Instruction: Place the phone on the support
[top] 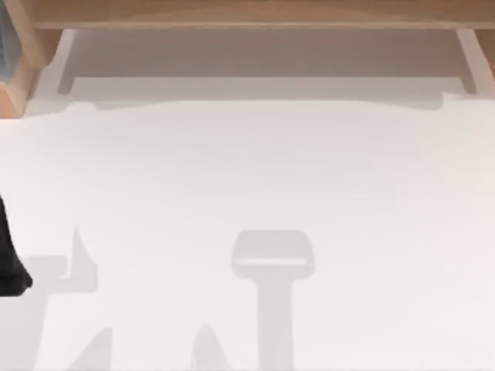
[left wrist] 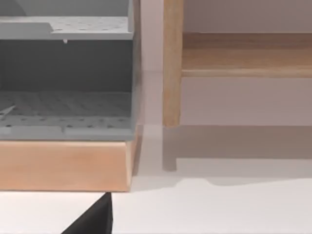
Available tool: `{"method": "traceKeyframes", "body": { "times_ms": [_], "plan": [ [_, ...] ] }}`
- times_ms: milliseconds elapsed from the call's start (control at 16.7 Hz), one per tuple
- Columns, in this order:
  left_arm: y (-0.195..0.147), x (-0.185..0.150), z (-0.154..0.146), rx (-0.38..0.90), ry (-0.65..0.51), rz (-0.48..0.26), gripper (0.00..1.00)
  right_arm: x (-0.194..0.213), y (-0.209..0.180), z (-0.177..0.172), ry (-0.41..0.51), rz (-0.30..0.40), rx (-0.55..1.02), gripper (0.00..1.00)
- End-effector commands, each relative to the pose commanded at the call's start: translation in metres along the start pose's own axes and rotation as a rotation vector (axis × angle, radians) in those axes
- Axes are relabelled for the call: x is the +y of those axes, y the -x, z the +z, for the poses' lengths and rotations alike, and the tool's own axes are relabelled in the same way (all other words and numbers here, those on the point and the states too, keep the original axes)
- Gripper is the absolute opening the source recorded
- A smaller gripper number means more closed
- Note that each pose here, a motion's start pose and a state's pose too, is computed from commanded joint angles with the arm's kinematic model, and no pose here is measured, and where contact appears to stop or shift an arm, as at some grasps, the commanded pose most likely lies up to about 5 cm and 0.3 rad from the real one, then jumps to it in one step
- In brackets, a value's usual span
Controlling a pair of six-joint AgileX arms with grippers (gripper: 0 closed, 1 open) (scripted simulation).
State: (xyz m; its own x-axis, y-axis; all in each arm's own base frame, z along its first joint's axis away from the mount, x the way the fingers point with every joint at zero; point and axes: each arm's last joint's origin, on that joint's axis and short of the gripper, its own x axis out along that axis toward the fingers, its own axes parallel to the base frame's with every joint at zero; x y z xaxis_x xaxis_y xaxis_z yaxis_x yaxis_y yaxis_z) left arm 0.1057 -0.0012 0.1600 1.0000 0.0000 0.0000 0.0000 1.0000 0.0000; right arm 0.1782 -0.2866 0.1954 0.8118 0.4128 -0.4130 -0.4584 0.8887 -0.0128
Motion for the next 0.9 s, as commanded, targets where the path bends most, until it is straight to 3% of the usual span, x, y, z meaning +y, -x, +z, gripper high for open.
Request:
{"method": "traceKeyframes", "body": {
  "times_ms": [540,900],
  "plan": [
    [0.0,0.0,0.0,0.0,0.0,0.0,1.0,0.0,0.0,0.0,0.0,0.0,0.0,0.98],
    [0.0,0.0,0.0,0.0,0.0,0.0,1.0,0.0,0.0,0.0,0.0,0.0,0.0,1.0]
  ]
}}
